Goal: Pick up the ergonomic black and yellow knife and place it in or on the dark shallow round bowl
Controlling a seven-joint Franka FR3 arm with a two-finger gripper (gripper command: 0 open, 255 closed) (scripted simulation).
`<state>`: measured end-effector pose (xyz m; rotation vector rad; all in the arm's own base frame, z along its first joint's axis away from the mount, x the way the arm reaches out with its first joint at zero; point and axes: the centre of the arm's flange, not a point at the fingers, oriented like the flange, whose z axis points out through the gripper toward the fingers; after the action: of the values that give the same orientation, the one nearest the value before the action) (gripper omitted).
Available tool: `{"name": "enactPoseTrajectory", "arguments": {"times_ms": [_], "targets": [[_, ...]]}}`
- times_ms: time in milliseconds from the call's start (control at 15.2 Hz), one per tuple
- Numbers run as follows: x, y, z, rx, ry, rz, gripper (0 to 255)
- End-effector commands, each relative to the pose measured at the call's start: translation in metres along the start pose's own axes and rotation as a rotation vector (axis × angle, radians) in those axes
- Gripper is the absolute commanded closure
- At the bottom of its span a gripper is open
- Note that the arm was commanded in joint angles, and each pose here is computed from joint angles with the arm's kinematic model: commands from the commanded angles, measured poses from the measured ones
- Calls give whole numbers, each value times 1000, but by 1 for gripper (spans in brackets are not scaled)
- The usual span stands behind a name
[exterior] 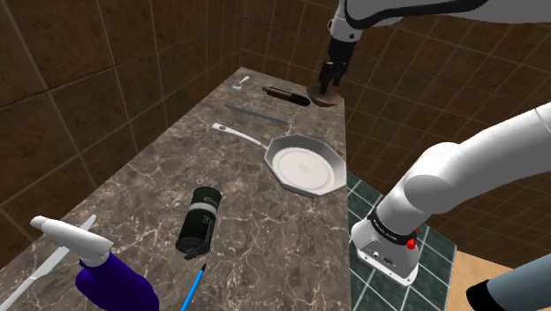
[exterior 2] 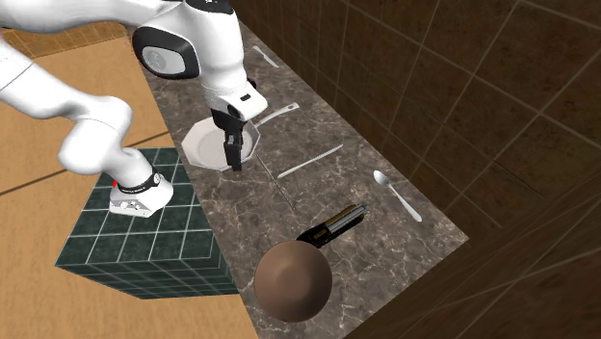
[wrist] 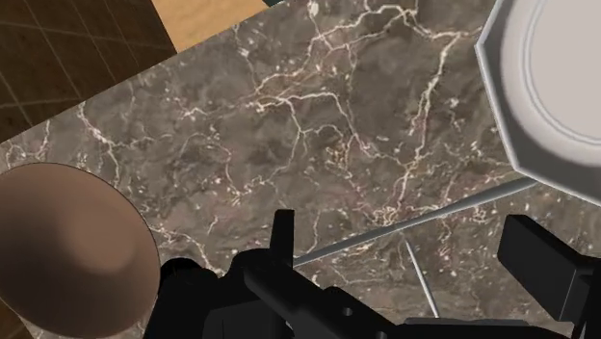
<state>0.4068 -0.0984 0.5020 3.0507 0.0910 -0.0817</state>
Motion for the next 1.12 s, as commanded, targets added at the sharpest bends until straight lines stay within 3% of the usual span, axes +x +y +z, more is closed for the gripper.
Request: {"name": "enactPoseTrajectory", "arguments": {"times_ms": [0, 1056], "targets": [[20, 13, 12, 5, 3, -23, 0], [184, 112, 104, 49, 20, -199, 0]]}}
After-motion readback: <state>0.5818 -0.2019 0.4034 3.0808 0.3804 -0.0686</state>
